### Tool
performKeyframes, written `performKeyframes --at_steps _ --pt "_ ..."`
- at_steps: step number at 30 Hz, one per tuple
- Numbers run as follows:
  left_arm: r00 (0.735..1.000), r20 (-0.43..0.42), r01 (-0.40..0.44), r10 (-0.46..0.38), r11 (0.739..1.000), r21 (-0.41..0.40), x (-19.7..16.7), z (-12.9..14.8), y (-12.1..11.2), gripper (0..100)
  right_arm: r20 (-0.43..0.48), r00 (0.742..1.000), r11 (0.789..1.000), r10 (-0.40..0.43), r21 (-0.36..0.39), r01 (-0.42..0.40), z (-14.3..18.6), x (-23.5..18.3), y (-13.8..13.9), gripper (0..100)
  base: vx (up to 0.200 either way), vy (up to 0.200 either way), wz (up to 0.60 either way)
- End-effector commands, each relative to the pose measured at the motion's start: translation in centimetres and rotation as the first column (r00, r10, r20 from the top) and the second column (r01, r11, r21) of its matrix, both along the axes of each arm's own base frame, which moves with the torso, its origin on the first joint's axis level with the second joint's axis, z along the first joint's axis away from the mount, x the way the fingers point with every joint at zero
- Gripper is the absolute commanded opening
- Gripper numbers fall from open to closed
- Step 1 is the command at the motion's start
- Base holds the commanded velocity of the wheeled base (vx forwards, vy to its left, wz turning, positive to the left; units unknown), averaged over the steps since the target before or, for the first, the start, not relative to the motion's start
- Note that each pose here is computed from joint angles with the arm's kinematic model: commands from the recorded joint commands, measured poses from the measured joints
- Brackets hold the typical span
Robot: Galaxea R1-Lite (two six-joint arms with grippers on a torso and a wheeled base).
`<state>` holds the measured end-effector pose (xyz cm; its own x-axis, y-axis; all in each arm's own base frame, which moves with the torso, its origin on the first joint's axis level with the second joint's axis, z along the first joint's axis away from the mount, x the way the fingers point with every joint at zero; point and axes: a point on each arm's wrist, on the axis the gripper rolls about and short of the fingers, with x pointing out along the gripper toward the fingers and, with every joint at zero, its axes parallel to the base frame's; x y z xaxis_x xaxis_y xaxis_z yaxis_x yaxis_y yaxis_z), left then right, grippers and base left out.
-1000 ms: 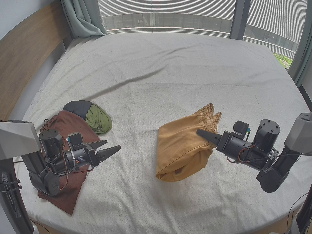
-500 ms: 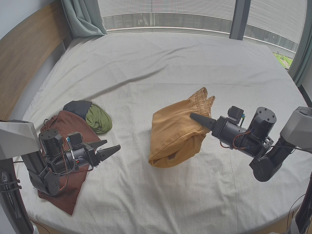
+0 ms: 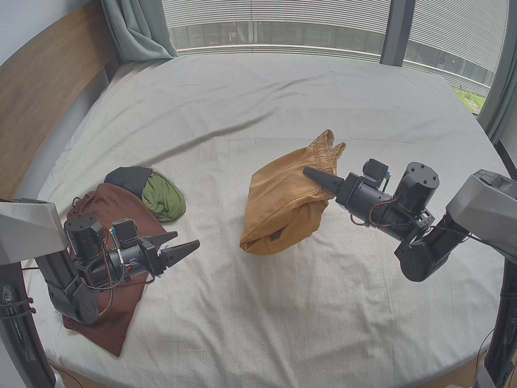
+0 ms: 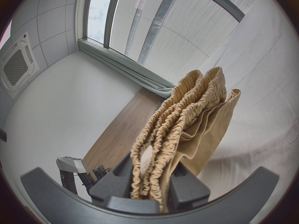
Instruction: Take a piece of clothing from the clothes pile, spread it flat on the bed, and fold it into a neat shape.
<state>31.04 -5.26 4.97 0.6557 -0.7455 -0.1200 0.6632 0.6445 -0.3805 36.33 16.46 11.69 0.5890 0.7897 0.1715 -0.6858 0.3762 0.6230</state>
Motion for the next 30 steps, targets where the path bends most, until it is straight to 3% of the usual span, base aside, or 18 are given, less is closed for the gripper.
performKeyframes --at_steps 1,14,23,30 --pt "1.000 0.001 0.001 -0.001 1.000 0.000 0.0 0.0 0.0 100 0.002 1.000 1.000 -0.005 0.004 0.005 -0.2 1.7 0.5 0 0.000 0.000 0.00" --pt "1.000 0.001 0.001 -0.001 1.000 0.000 0.0 0.0 0.0 100 -0.011 1.000 1.000 -0.001 0.028 0.001 0.8 5.2 1.8 0 0.000 0.000 0.00" --pt "1.000 0.002 -0.001 0.001 1.000 0.001 0.0 0.0 0.0 100 -0.037 0.999 1.000 -0.005 0.018 0.006 -1.3 6.7 2.2 0 0.000 0.000 0.00" --pt "1.000 -0.001 0.001 -0.001 1.000 0.001 0.0 0.0 0.0 100 -0.015 1.000 1.000 -0.005 0.028 0.005 -0.7 7.1 2.4 0 0.000 0.000 0.00"
